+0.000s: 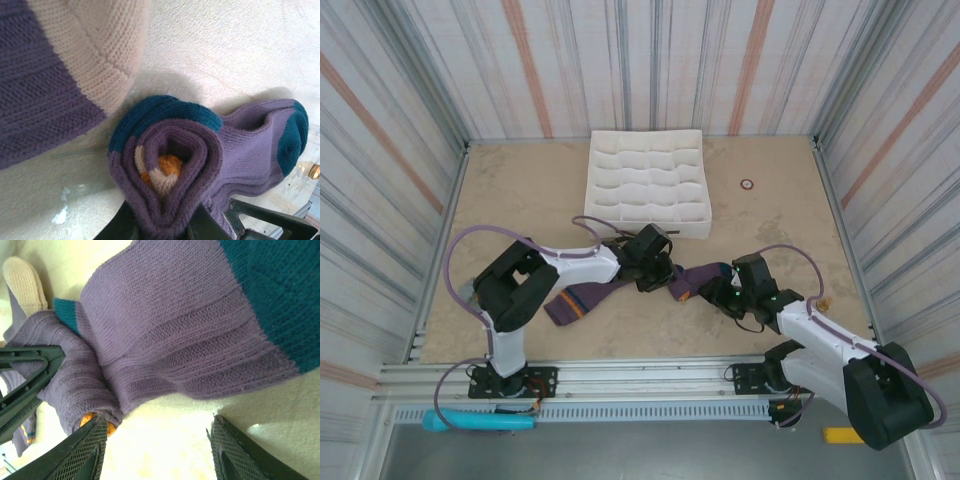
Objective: Roll the socks
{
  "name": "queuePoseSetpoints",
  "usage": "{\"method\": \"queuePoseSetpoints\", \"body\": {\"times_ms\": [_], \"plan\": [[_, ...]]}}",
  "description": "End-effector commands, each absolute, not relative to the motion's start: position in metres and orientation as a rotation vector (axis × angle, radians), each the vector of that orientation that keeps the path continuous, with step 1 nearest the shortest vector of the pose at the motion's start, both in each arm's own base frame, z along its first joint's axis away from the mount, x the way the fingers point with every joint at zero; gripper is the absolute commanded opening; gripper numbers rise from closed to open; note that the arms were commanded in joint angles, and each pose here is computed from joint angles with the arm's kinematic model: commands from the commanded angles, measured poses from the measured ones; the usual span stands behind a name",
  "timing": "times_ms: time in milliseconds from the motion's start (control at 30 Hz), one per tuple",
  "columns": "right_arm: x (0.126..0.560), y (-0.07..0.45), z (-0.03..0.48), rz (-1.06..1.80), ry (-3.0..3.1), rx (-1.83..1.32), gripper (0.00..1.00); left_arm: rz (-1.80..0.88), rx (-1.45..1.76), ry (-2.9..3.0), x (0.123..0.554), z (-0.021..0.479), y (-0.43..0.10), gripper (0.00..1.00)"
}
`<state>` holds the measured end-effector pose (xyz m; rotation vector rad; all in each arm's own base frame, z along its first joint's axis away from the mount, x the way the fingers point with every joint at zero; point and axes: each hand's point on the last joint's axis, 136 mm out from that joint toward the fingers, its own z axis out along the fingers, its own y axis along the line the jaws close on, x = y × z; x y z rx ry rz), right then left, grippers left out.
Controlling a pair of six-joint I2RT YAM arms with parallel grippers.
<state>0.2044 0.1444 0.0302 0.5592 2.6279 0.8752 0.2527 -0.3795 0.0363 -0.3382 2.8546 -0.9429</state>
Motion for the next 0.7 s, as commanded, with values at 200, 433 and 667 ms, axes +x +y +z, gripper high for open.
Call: {"method": "queuePoseSetpoints", "body": {"times_ms": [200,433,667], "plan": [[0.195,0.107,-0.015,0.640,2.739,0.768,0.55,-0.946,-0.302,2.874,0.240,0.038,-0.367,0.00],[0.207,0.105,-0.024,0.602,2.757,0.773,0.26,-0.947,-0.305,2.876,0.232,0.040,-0.367,0.00],[0.232,0.114,-0.028,0.600,2.771,0.753,0.00,-0.943,-0.327,2.835,0.229,0.045,-0.363,0.00]]}}
